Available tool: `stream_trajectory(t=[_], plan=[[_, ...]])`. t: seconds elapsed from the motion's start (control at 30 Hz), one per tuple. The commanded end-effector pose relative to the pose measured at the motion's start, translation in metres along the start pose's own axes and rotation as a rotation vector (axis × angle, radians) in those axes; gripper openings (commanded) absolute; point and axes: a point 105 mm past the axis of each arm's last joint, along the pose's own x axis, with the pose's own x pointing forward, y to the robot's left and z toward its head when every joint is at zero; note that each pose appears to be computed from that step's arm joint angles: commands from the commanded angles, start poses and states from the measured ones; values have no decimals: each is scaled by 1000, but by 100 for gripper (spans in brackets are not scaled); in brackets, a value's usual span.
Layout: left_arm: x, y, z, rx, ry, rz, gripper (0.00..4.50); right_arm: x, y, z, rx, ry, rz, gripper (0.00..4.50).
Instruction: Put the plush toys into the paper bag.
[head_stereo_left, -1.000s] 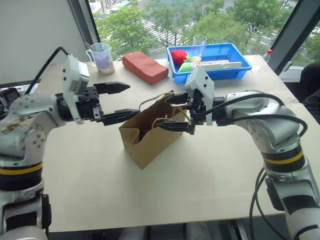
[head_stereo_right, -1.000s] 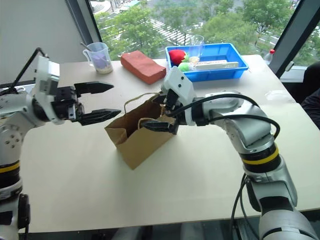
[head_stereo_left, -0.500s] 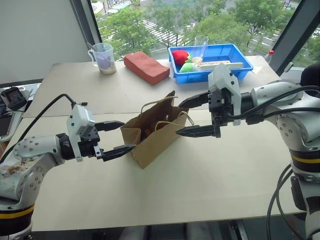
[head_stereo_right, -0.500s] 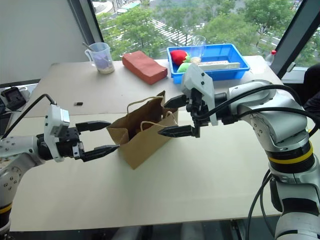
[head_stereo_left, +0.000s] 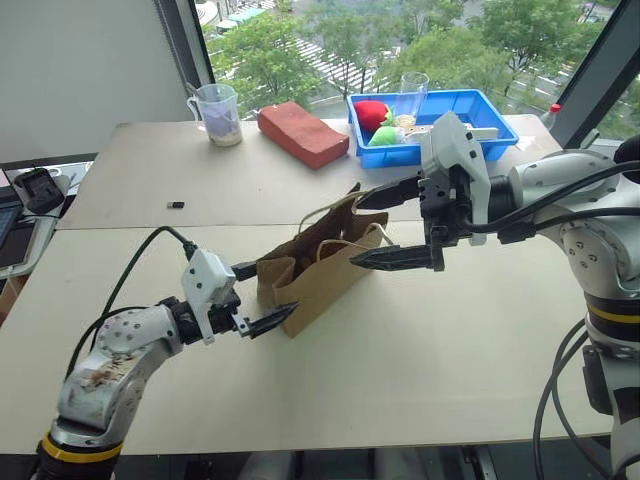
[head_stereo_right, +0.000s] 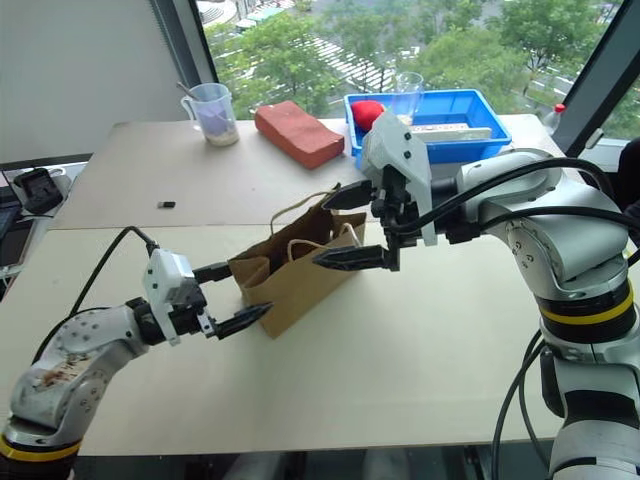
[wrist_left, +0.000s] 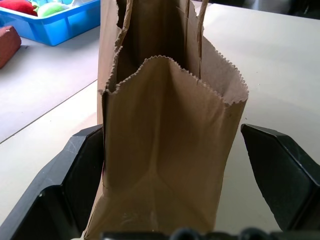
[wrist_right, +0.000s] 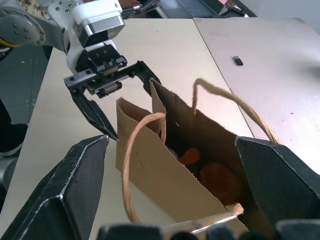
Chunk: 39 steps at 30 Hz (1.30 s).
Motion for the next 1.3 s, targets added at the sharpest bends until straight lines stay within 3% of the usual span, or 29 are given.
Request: stream_trajectory(t=[0.03,0.17,0.27,0.47,0.53,0.7,0.83,1.03,1.3], plan=[[7,2,7,53,-50,58,450,-9,0,16,-58,-21,-27,449],[13,2,2,63,-60,87,450,-9,-1,16,-63,-17,-28,449],[14,5,-5,58,-49,103,369,-10,-2,17,-68,-14,-32,450],[14,7,-6,61,-51,94,75,-11,-4,17,-67,-8,-41,450],[14,8,-5,63,-54,86,9,-15,-5,17,-64,-1,-55,450],[13,12,-3,76,-46,19,9,-45,-13,19,-63,23,-115,450],[11,13,2,81,-42,-199,9,-80,1,22,-36,65,-86,450],[22,2,13,131,-69,-573,9,-79,0,31,-2,3,-37,450],[44,11,3,143,-57,-729,9,-68,6,18,21,40,22,450]])
